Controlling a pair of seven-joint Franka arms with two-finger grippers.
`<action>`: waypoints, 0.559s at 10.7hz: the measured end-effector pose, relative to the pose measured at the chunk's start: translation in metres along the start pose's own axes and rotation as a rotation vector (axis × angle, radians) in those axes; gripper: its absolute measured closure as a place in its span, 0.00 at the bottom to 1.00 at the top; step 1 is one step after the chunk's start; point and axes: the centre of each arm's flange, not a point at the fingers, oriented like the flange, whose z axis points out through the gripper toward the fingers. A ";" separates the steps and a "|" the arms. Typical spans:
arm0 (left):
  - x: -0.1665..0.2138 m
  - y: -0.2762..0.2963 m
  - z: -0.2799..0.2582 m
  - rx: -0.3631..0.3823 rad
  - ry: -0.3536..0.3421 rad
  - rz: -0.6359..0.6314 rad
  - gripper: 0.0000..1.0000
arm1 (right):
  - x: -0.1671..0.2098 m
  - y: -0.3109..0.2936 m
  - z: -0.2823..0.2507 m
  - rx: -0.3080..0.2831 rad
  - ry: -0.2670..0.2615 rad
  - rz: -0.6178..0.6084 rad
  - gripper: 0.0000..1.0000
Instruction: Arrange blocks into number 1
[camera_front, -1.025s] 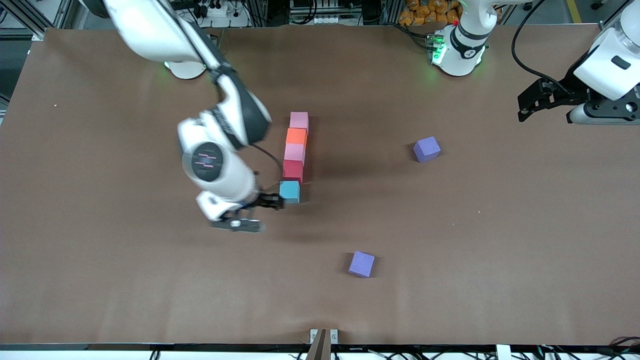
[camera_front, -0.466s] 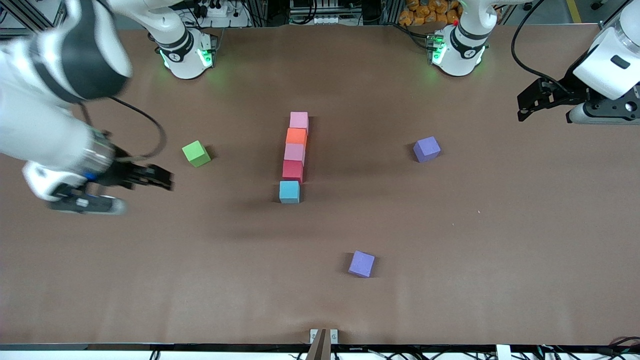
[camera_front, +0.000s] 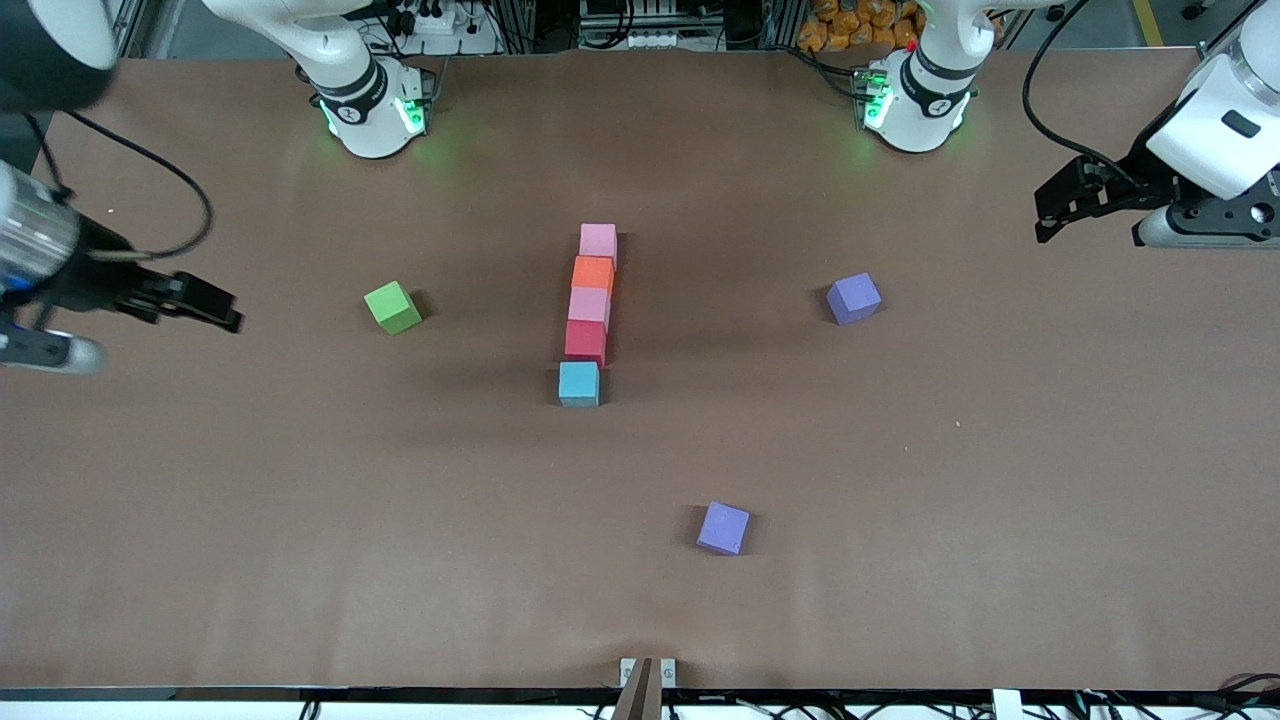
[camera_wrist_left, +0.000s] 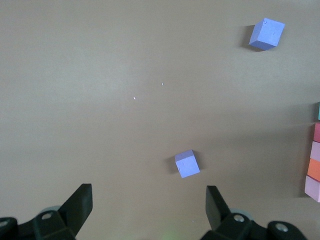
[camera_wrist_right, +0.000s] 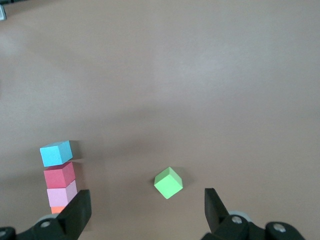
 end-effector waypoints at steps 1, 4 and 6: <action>0.000 0.000 0.000 0.000 -0.002 0.000 0.00 | -0.012 0.011 -0.017 -0.001 0.004 -0.010 0.00; 0.000 -0.001 0.000 0.000 -0.004 -0.001 0.00 | -0.042 0.049 -0.029 -0.020 0.029 -0.112 0.00; 0.000 -0.001 0.000 0.001 -0.004 -0.001 0.00 | -0.049 0.063 -0.021 -0.022 0.031 -0.139 0.00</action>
